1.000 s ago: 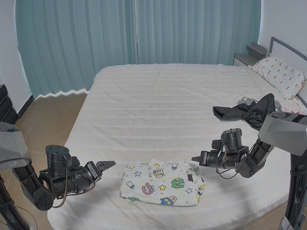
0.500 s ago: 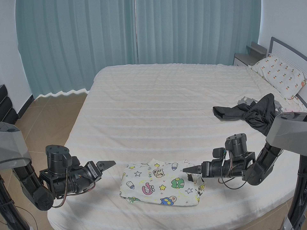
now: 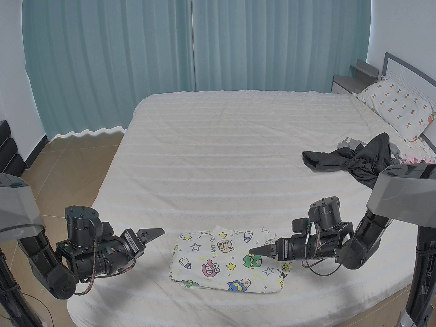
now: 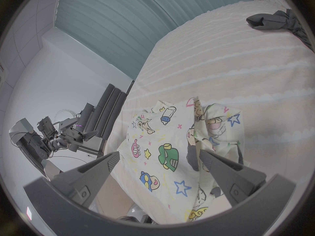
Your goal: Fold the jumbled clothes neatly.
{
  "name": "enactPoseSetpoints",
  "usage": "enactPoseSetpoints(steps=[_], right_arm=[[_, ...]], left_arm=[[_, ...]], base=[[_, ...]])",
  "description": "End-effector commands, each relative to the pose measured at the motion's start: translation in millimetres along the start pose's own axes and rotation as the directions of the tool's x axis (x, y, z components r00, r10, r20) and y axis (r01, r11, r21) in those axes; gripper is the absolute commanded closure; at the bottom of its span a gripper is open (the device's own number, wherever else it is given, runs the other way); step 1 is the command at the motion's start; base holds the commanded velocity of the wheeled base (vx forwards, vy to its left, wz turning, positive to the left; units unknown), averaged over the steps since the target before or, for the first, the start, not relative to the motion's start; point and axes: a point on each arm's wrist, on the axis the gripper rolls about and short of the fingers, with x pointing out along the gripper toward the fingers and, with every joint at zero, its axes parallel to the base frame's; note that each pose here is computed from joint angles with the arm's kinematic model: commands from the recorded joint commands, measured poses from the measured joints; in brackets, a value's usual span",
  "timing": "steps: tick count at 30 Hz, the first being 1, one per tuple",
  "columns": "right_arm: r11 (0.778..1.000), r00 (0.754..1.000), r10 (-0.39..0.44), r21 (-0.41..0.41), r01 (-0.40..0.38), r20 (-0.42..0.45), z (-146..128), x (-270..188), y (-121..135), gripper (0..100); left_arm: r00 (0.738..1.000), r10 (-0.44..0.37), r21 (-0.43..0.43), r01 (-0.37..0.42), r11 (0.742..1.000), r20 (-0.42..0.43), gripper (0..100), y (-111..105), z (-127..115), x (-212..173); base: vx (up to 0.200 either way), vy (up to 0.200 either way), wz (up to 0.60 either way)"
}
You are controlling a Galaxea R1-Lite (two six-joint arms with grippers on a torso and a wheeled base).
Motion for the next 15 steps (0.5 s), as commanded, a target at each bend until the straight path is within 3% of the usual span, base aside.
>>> enactPoseSetpoints(steps=[1, 6, 7, 15], right_arm=[[1.000, 1.000, -0.008, 0.005, 0.008, -0.012, -1, 15, -8, 0], [1.000, 1.000, -0.005, 0.002, 0.005, 0.003, 7, 25, -13, 0], [1.000, 1.000, -0.004, 0.003, 0.004, 0.010, 9, 26, -13, 100], [0.999, 1.000, -0.022, 0.023, 0.022, 0.016, 11, 26, -24, 100]], left_arm=[[1.000, 0.000, 0.000, 0.000, 1.000, 0.000, 0, 0, 0, 0], [1.000, 0.003, 0.000, -0.003, 1.000, -0.004, 0, 1, 0, 2], [1.000, 0.003, -0.001, -0.003, 1.000, -0.002, 0, 1, 0, 2], [1.000, 0.001, 0.000, -0.001, 1.000, -0.003, 0, 0, 0, 2]], base=[[0.000, 0.000, 0.00], [0.000, 0.000, 0.00], [0.000, 0.000, 0.00], [0.000, 0.000, 0.00]])
